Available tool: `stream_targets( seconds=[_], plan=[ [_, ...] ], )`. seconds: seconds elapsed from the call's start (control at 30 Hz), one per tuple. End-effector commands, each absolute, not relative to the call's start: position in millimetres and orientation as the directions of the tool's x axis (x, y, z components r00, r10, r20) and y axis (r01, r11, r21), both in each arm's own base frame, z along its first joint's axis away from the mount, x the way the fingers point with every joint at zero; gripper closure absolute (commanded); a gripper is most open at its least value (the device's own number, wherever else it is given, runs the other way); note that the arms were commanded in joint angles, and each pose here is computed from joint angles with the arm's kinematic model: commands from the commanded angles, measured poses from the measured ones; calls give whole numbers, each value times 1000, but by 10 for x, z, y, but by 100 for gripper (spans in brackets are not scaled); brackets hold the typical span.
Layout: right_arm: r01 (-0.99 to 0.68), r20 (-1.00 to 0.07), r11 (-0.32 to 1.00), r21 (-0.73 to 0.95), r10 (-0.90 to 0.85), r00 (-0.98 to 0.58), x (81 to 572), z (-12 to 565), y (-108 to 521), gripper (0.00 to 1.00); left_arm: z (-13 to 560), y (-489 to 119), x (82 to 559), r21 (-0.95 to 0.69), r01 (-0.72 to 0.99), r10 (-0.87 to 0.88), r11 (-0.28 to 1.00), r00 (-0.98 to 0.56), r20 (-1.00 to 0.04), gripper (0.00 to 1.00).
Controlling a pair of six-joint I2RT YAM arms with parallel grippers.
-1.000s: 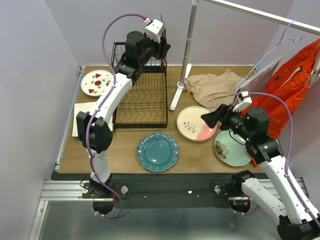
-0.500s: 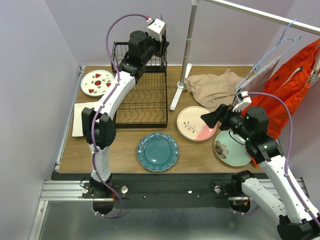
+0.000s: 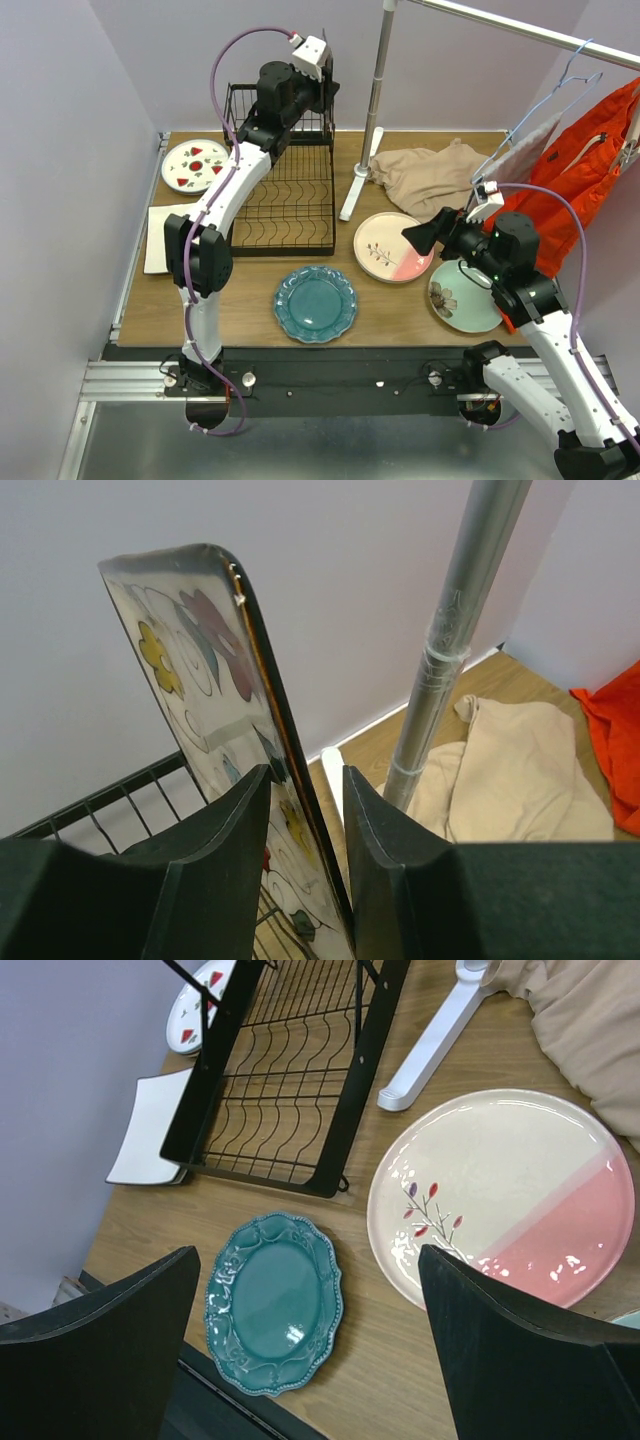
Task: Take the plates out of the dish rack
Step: Unload the plate from the dish rack.
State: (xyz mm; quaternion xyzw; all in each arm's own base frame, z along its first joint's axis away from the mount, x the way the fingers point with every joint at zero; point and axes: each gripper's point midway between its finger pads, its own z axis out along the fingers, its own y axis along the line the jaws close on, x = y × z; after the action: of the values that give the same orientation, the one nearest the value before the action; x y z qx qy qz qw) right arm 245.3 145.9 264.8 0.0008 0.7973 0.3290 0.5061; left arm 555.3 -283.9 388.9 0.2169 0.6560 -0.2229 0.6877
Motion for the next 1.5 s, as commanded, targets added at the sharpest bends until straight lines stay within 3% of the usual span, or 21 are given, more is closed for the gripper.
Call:
stream_targets(
  seconds=[0.0, 0.1, 0.27, 1.03, 1.2, 1.37, 1.47],
  plan=[
    [-358, -823, 779, 515, 334, -459, 2410, 2835, 1449, 2, 3776, -3041, 5478, -80, 669, -82, 739, -29, -996, 55],
    [-356, -826, 781, 514, 337, -453, 2392, 2855, 1431, 2, 3816, -3017, 5444, -119, 669, -114, 734, -52, -992, 47],
    [-353, -828, 784, 510, 338, -447, 2359, 2848, 1408, 2, 3907, -3002, 5373, -164, 687, -157, 708, -73, -985, 47],
    [-361, -830, 778, 515, 345, -439, 2288, 2911, 1395, 2, 3714, -2961, 5468, -257, 625, -186, 737, -178, -966, 64],
    [-365, -831, 775, 516, 351, -431, 2272, 2954, 1392, 2, 3656, -2959, 5497, -259, 617, -184, 743, -184, -965, 54],
    [-363, -833, 777, 515, 353, -427, 2275, 2970, 1384, 2, 3688, -2946, 5479, -251, 619, -183, 744, -172, -968, 53],
    [-364, -829, 773, 520, 354, -432, 2280, 2982, 1398, 2, 3724, -2944, 5468, -242, 624, -179, 743, -162, -970, 67]
  ],
)
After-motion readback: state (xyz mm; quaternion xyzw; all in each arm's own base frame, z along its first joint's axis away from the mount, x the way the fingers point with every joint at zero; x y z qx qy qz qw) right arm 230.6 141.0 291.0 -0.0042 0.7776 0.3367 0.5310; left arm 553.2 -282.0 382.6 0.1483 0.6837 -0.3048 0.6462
